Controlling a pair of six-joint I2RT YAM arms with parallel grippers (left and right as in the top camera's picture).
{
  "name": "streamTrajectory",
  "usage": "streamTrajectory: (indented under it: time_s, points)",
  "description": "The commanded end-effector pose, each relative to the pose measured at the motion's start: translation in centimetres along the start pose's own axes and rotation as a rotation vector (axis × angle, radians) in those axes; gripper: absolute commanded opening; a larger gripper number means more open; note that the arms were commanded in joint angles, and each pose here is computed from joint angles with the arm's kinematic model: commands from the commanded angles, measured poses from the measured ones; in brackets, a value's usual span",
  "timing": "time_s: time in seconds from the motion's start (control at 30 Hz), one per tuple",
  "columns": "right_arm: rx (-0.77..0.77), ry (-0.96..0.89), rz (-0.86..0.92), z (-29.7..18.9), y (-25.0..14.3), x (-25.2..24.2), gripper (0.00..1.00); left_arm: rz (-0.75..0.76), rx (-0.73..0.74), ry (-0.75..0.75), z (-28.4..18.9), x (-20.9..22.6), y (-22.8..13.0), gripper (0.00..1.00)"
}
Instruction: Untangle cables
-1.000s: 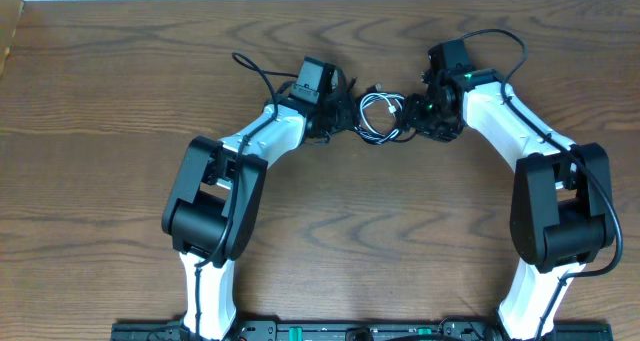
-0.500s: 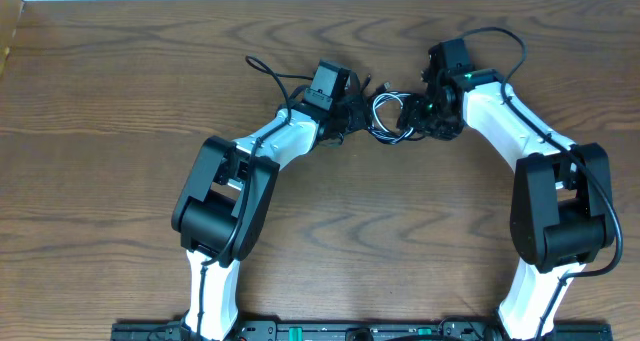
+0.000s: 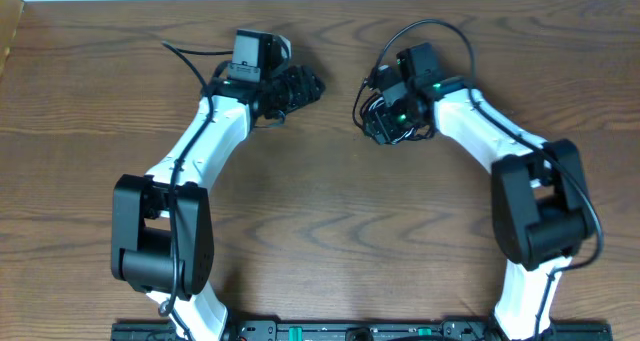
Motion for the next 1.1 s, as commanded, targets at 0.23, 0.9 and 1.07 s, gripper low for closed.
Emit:
streamTrajectory:
  time_s: [0.23, 0.9, 1.07]
  points:
    - [-0.046, -0.169, 0.095, 3.9, 1.1, -0.7, 0.52, 0.023, 0.055, 0.036, 0.1, 1.5, -0.9, 0.64]
    - [-0.254, -0.126, 0.319, -5.2, 6.1, 1.9, 0.01, 0.071, 0.104, 0.059, 0.0, 2.1, -2.0, 0.63]
    - [-0.295, 0.208, 0.417, -9.9, 6.6, 2.2, 0.01, 0.130, 0.213, -0.131, -0.4, -0.6, -3.9, 0.62]
Point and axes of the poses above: each gripper's point midway between its finger pads, its own z axis out along the fingers, its own x axis along the line the jaws close on, y = z × x, the point moved 2 cm from there along -z, back along the fingers, and after that the axes turned 3 degrees about -z, right-handed, at the moved point
